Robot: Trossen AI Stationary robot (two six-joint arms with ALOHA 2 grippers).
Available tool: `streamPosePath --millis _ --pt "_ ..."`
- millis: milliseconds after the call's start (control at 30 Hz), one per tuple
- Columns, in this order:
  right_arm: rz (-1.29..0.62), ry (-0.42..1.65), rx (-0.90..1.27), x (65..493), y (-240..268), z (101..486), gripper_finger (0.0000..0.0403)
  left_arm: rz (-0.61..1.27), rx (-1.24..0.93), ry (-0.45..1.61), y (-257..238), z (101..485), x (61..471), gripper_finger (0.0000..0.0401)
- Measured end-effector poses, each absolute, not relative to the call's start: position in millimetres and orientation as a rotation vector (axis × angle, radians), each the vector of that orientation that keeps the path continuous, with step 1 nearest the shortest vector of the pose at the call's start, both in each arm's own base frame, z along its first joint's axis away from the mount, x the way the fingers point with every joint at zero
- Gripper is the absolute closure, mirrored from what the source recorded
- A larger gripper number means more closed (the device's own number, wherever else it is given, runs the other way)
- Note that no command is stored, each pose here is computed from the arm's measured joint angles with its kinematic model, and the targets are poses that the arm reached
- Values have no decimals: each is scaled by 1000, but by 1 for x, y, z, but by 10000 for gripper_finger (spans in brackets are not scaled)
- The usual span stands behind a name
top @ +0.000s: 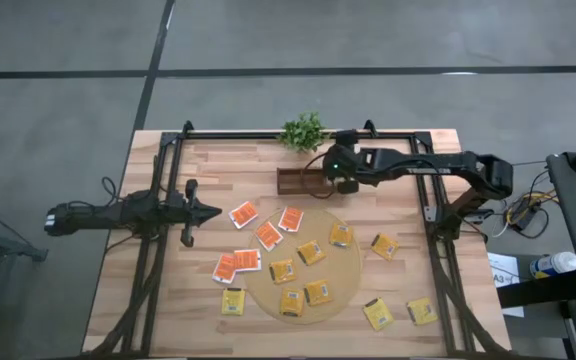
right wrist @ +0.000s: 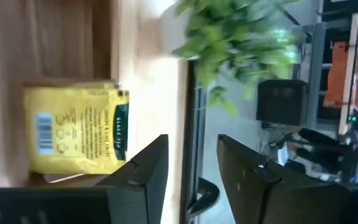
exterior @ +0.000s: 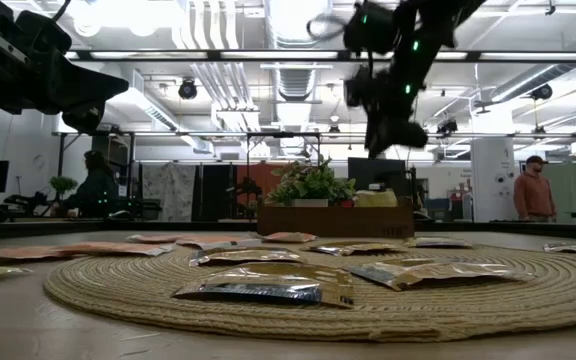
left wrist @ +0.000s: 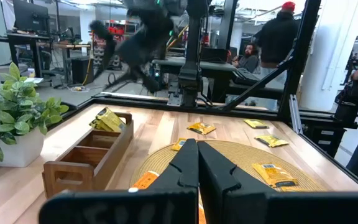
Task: Pick & Place Tea
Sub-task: Put the yellow tea bag into the right section of the wooden organizer
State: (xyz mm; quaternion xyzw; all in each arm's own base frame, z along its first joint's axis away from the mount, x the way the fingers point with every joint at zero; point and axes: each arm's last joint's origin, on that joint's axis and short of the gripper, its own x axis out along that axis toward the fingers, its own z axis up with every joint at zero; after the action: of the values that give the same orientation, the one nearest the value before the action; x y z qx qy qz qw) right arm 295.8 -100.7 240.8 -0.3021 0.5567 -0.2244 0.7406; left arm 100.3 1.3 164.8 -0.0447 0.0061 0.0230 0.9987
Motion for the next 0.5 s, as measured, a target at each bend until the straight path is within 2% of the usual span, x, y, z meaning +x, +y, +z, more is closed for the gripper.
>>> streamPosePath --millis 233,500 --pt "-553 1137 -444 277 -70 285 269 46 -89 12 1 165 100 401" --pt "-344 1166 -166 255 -18 275 259 46 -89 12 1 165 100 401"
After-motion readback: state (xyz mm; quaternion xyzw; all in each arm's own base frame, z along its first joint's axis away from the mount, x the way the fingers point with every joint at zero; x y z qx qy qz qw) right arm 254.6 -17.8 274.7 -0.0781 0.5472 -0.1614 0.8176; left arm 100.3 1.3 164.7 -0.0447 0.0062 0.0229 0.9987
